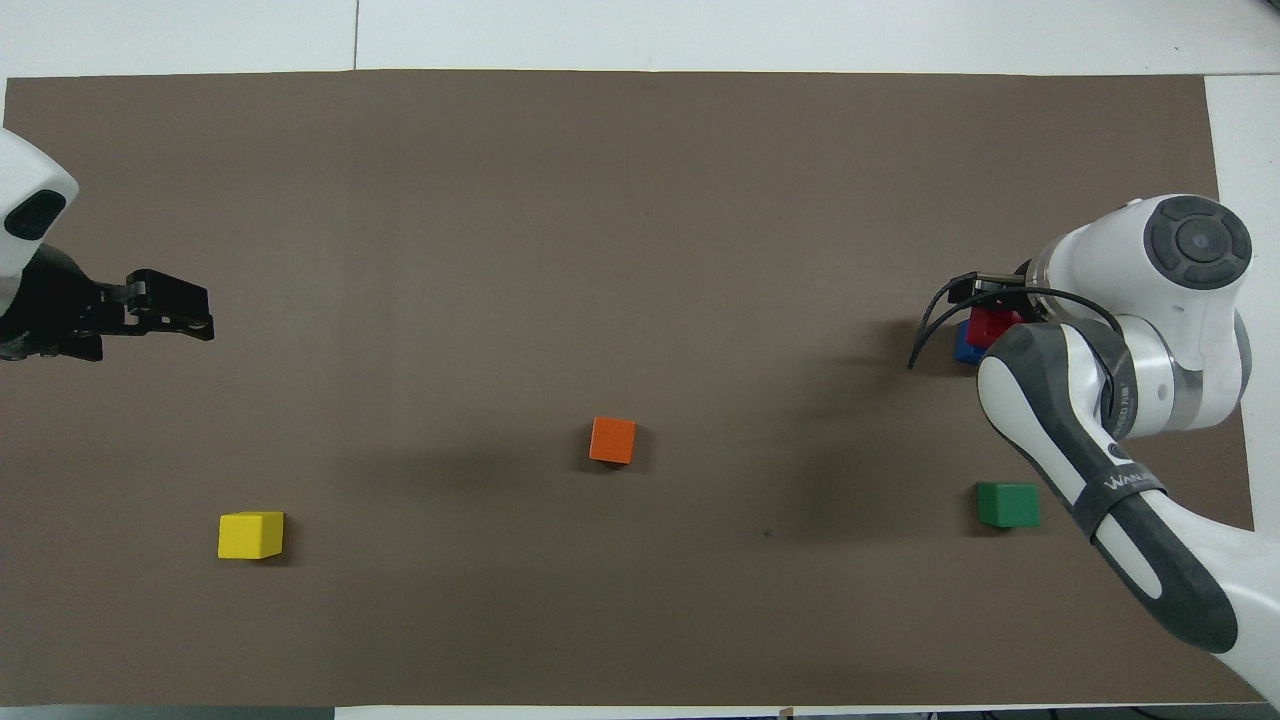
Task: Transfer red block to right arm and stack on blue block
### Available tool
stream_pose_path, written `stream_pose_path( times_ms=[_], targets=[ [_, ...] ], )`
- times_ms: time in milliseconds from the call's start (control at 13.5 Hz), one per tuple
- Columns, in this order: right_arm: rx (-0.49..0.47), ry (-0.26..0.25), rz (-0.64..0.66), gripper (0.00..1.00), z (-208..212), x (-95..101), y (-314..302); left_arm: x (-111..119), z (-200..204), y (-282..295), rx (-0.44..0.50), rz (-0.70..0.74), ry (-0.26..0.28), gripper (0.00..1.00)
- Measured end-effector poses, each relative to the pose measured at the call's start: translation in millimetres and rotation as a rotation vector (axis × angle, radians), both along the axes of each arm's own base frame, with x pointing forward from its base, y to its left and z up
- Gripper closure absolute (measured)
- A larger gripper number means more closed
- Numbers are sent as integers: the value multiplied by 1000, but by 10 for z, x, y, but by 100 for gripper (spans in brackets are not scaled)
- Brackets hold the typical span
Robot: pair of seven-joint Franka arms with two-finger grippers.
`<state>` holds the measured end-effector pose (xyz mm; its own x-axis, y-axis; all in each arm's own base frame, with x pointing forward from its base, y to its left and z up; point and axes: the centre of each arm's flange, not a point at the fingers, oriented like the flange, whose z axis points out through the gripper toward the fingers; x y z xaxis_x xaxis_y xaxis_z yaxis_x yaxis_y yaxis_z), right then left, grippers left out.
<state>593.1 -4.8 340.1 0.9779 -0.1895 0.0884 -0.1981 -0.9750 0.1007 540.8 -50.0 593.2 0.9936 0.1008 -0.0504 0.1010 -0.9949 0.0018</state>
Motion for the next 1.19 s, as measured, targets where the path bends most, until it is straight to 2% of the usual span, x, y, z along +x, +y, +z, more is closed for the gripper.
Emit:
stream_pose_path(
  times_ms=[223,371,520,668,743,891,1188],
  targets=[
    [-11,19,25,0,237,67,-15,-3,-2,-6,-1,-1,2,0],
    [-24,42,95,0,732,136,-40,-13,5,-22,0,-4,8,0],
    [-11,12,127,0,1349,132,-55,-37,16,-21,1,-4,24,0],
    [21,-20,151,0,1844,26,-82,-56,20,-36,3,-8,36,0],
    [26,-16,162,0,2028,-46,-94,-62,22,-57,3,-12,39,0],
    [33,31,168,0,2330,-200,-71,-68,25,-82,4,-16,41,0],
    [46,168,199,0,2707,-473,-62,-71,24,-81,4,-16,44,0]
  ],
)
